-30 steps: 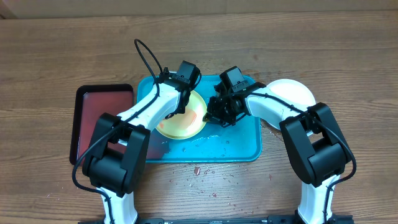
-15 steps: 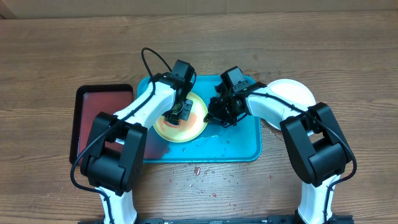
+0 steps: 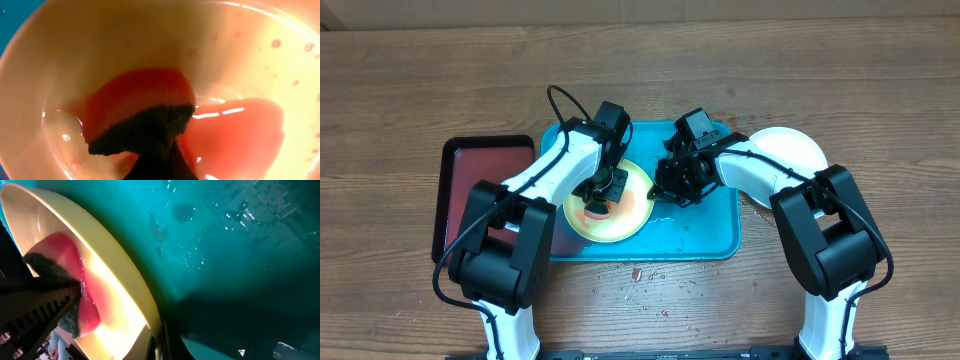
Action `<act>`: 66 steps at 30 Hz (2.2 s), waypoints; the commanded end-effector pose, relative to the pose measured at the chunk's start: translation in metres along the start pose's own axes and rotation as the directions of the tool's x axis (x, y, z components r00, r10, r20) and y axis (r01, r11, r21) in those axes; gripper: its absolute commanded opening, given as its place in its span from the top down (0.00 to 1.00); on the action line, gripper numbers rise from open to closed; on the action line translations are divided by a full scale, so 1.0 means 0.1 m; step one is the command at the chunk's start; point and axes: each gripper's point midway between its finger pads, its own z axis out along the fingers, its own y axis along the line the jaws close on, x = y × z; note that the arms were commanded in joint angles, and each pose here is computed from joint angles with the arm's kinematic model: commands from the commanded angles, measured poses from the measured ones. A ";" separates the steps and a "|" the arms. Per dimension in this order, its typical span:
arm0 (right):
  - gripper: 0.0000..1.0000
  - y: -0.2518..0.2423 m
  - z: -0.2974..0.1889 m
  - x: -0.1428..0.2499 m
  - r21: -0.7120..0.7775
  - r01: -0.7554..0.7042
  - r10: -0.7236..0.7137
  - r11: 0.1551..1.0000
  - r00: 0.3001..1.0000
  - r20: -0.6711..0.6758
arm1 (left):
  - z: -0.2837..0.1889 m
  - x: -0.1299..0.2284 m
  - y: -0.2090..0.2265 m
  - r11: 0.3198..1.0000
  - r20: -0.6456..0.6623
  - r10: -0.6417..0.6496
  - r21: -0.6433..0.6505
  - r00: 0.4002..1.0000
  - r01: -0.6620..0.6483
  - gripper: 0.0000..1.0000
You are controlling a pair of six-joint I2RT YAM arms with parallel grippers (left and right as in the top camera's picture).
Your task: Clean dirty plates on tray and stack at the side
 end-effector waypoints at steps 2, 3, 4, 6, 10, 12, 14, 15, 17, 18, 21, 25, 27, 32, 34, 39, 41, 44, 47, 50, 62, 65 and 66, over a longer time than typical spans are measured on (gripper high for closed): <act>0.96 -0.15 0.07 0.00 0.034 -0.055 0.055 0.998 0.998 0.006 | 0.39 0.28 -0.21 0.995 -0.126 0.000 0.096 0.992 0.012 0.96; 0.96 -0.15 0.07 0.00 0.035 -0.055 0.055 0.998 0.998 0.005 | 0.39 0.28 -0.22 0.995 -0.127 0.001 0.099 0.992 0.012 0.96; 0.96 -0.15 0.07 0.00 0.036 -0.056 0.056 0.998 0.998 0.004 | 0.39 0.30 -0.23 0.994 -0.134 0.008 0.109 0.991 0.007 0.96; 0.96 -0.15 0.07 0.00 0.038 -0.056 0.056 0.998 0.998 0.006 | 0.37 0.37 -0.28 0.990 -0.164 0.028 0.138 0.986 -0.005 0.96; 0.96 -0.15 0.07 -0.01 0.036 -0.054 0.054 0.998 0.998 0.008 | 0.32 0.56 -0.32 0.986 -0.241 0.034 0.168 0.970 0.007 0.96; 0.96 -0.15 0.07 -0.01 0.036 -0.055 0.055 0.998 0.998 0.008 | 0.30 0.64 -0.32 0.986 -0.272 0.034 0.168 0.962 0.013 0.96; 0.96 -0.15 0.07 -0.01 0.036 -0.054 0.054 0.998 0.998 0.008 | 0.28 0.71 -0.31 0.986 -0.300 0.033 0.164 0.953 0.018 0.96; 0.96 -0.15 0.07 -0.01 0.036 -0.054 0.054 0.998 0.998 0.008 | 0.28 0.73 -0.31 0.986 -0.310 0.033 0.163 0.950 0.019 0.96; 0.96 -0.15 0.07 -0.01 0.036 -0.054 0.054 0.998 0.998 0.008 | 0.27 0.75 -0.30 0.987 -0.319 0.032 0.162 0.947 0.021 0.96; 0.96 -0.15 0.07 -0.01 0.036 -0.054 0.054 0.998 0.998 0.008 | 0.27 0.76 -0.30 0.987 -0.321 0.032 0.161 0.946 0.021 0.96; 0.96 -0.15 0.07 -0.01 0.036 -0.054 0.054 0.998 0.998 0.008 | 0.27 0.75 -0.30 0.987 -0.320 0.032 0.161 0.947 0.021 0.96; 0.96 -0.15 0.07 -0.01 0.036 -0.054 0.054 0.998 0.998 0.008 | 0.29 0.70 -0.29 0.988 -0.297 0.032 0.154 0.954 0.014 0.96; 0.96 -0.15 0.07 -0.01 0.036 -0.054 0.054 0.998 0.998 0.008 | 0.30 0.63 -0.30 0.988 -0.272 0.033 0.156 0.962 0.010 0.96; 0.96 -0.15 0.07 -0.01 0.036 -0.055 0.055 0.998 0.998 0.008 | 0.11 0.30 -0.27 0.992 -0.191 0.025 0.128 0.981 0.000 0.96; 0.96 -0.15 0.07 -0.01 0.036 -0.055 0.055 0.998 0.998 0.008 | -0.05 0.11 -0.21 0.996 -0.143 0.011 0.084 0.990 0.001 0.96; 0.96 -0.14 0.07 -0.02 0.034 -0.052 0.052 0.998 0.999 0.011 | -0.69 -0.50 -0.10 1.000 0.041 0.003 0.023 0.999 -0.004 0.96; 0.96 -0.14 0.07 -0.02 0.033 -0.051 0.050 0.998 0.999 0.012 | -0.98 -0.72 -0.05 1.000 0.123 -0.009 0.017 0.992 0.007 0.96; 0.96 -0.11 0.03 -0.02 0.029 -0.034 0.034 0.999 0.999 0.018 | -1.38 -0.94 0.04 0.999 0.222 -0.039 0.030 0.974 0.033 0.96; 0.96 -0.05 -0.09 -0.05 0.045 0.013 -0.016 0.999 0.998 0.053 | -1.64 -1.04 0.17 0.995 0.276 -0.103 0.046 0.956 0.093 0.96; 0.96 -0.04 -0.35 -0.10 0.118 0.030 -0.046 0.993 0.990 0.133 | -1.72 -1.05 0.31 0.985 0.282 -0.170 0.062 0.944 0.159 0.96; 0.96 0.03 -1.59 -0.05 0.542 0.050 -0.335 0.839 0.832 0.442 | -1.56 -0.89 0.41 0.974 0.195 -0.226 0.070 0.954 0.216 0.95; 0.96 0.01 -1.78 0.02 0.647 0.019 -0.412 0.762 0.785 0.462 | -1.52 -0.88 0.41 0.974 0.185 -0.227 0.068 0.956 0.218 0.96; 0.96 0.01 -1.83 0.05 0.680 0.010 -0.440 0.733 0.770 0.462 | -1.50 -0.87 0.41 0.973 0.180 -0.229 0.068 0.957 0.220 0.96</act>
